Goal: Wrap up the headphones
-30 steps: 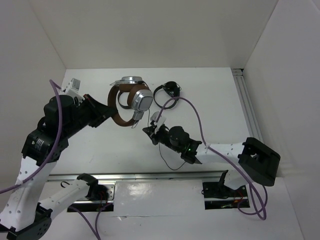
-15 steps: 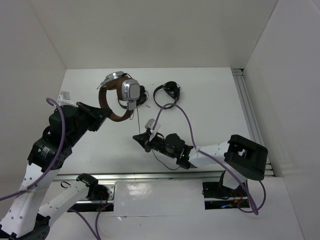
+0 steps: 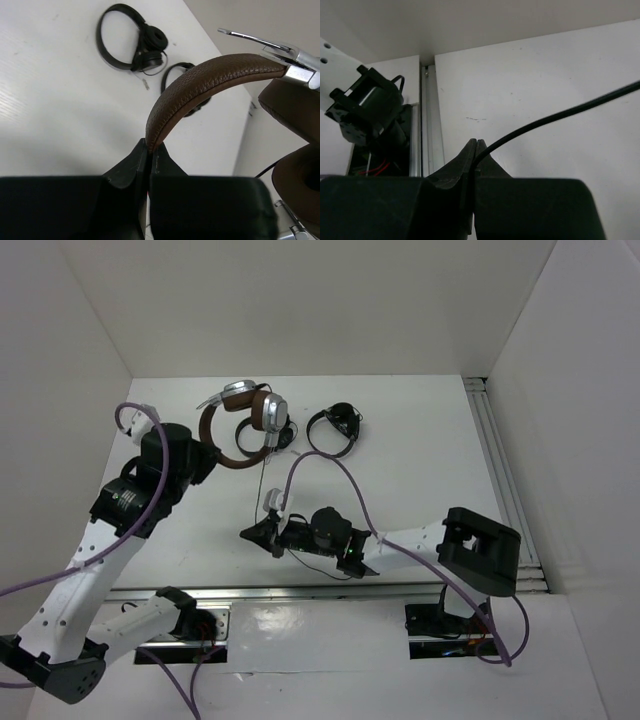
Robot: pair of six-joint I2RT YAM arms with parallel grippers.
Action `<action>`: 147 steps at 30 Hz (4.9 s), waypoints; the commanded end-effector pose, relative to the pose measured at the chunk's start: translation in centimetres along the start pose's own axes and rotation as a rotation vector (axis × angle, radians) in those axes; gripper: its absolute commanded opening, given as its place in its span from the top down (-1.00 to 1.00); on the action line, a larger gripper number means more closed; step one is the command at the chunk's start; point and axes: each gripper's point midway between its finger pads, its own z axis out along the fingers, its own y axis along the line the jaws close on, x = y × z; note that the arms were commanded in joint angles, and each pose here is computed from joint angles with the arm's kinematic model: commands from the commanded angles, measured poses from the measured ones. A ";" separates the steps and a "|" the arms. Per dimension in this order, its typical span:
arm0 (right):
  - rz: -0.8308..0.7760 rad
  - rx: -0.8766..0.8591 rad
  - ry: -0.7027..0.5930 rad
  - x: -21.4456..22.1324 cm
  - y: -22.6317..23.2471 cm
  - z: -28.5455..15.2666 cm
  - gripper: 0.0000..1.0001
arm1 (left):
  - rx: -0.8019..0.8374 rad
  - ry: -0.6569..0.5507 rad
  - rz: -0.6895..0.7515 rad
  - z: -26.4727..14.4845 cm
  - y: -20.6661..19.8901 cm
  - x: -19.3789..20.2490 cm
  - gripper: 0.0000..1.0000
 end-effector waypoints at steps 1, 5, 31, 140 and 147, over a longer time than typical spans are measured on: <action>-0.018 -0.124 -0.024 -2.4 3.1 -0.4 1.00 | 0.025 -0.157 -0.018 0.3 -1.1 -3.1 1.00; -0.027 -0.124 -0.024 -3.3 3.2 -0.9 0.96 | -0.009 -0.193 0.011 0.9 0.1 -3.0 1.00; 0.028 -0.205 0.025 -5.4 3.4 4.4 0.97 | -0.177 -0.219 0.163 2.8 5.8 -0.7 1.00; -0.482 0.838 0.060 -22.0 -23.6 -16.4 0.27 | -0.010 0.021 0.790 0.0 3.7 6.3 1.00; -0.488 0.787 0.054 -23.2 -23.4 -15.5 0.91 | -0.023 0.018 0.797 0.2 3.8 6.4 1.00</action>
